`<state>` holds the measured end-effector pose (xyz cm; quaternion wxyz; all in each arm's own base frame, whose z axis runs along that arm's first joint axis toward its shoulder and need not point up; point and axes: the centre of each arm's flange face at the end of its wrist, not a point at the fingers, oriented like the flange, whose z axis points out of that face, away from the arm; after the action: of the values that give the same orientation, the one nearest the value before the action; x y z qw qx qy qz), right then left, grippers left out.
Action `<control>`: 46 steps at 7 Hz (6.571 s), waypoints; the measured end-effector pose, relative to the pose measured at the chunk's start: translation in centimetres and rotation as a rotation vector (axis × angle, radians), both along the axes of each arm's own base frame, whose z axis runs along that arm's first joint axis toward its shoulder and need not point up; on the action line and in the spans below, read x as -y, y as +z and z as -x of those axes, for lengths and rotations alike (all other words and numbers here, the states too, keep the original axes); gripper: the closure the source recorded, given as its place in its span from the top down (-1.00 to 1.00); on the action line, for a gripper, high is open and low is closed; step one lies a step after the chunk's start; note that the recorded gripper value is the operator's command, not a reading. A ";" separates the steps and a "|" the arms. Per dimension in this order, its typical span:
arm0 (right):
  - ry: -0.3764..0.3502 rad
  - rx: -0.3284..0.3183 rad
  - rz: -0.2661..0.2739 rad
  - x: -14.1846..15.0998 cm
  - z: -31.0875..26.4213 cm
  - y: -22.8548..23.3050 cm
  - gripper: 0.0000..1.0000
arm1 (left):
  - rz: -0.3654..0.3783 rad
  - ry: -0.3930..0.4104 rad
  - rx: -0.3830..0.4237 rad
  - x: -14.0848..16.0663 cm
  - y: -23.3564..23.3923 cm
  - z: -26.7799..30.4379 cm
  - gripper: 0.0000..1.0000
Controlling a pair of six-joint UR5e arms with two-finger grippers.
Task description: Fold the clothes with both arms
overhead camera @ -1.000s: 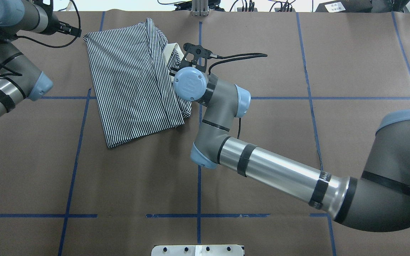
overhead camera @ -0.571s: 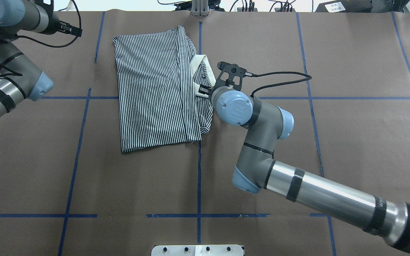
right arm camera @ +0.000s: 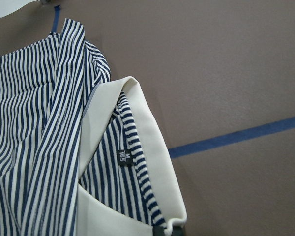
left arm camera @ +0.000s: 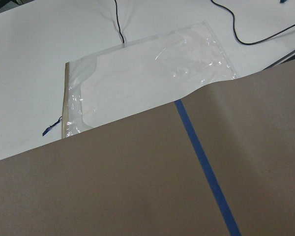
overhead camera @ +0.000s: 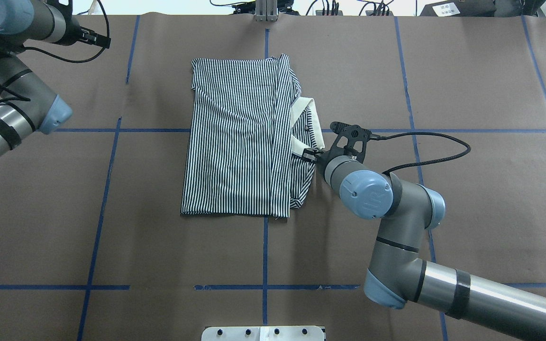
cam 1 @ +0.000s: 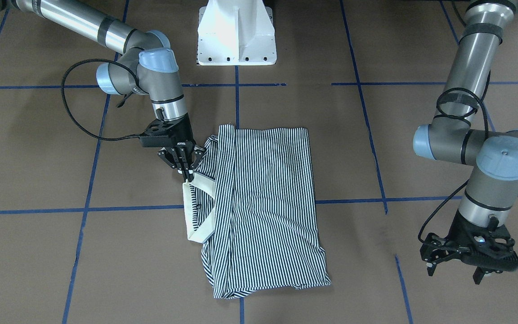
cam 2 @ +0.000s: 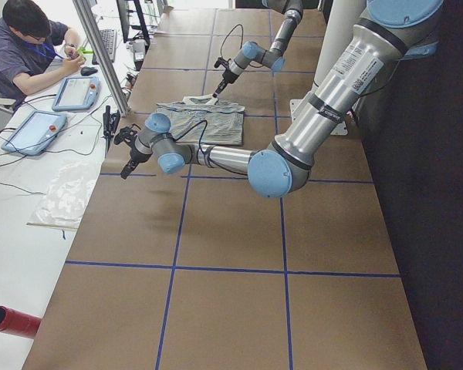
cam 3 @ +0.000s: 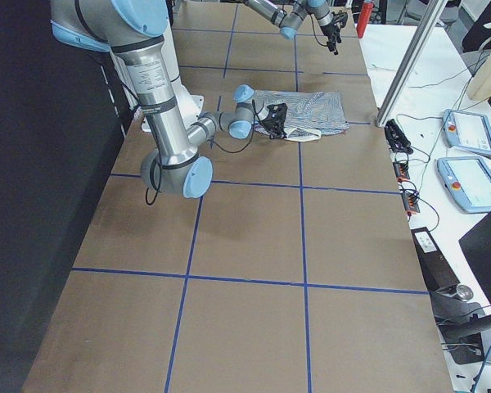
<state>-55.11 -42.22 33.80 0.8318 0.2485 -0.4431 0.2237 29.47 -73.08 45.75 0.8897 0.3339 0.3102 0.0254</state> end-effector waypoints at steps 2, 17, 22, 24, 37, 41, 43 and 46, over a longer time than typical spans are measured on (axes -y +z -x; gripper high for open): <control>-0.006 -0.011 -0.005 -1.6 -1.0 1.3 0.98 | -0.003 0.004 -0.002 -0.1 -0.2 -0.2 1.00; -0.571 -0.636 -0.272 -10.1 3.5 -13.3 0.38 | 0.019 0.103 -0.074 -1.1 -1.5 -1.0 1.00; -0.639 -0.679 -0.333 -11.0 8.0 -10.6 0.33 | 0.018 0.104 -0.075 -1.1 -1.6 -1.0 1.00; -0.636 -0.664 -0.344 -11.0 8.3 -11.1 0.33 | 0.018 0.104 -0.076 -1.1 -1.6 -1.0 1.00; -0.648 -0.663 -0.334 -12.2 8.3 -11.5 0.18 | 0.018 0.105 -0.077 -1.5 -0.9 -0.9 1.00; -0.666 -0.681 -0.326 -13.0 8.3 -11.3 -1.00 | 0.017 0.104 -0.077 -1.5 -0.9 -0.9 1.00; -0.671 -0.703 -0.314 -13.4 6.5 -11.7 -1.00 | 0.018 0.104 -0.077 -1.5 -0.8 -0.9 1.00; -0.662 -0.723 -0.289 -13.8 3.1 -8.5 -0.20 | 0.028 0.096 -0.086 -1.6 -0.8 -0.9 1.00</control>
<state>-58.20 -28.46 25.27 0.9154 0.2687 -0.2084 -0.2155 30.38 -71.45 44.94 0.8778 0.3071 0.3643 0.0493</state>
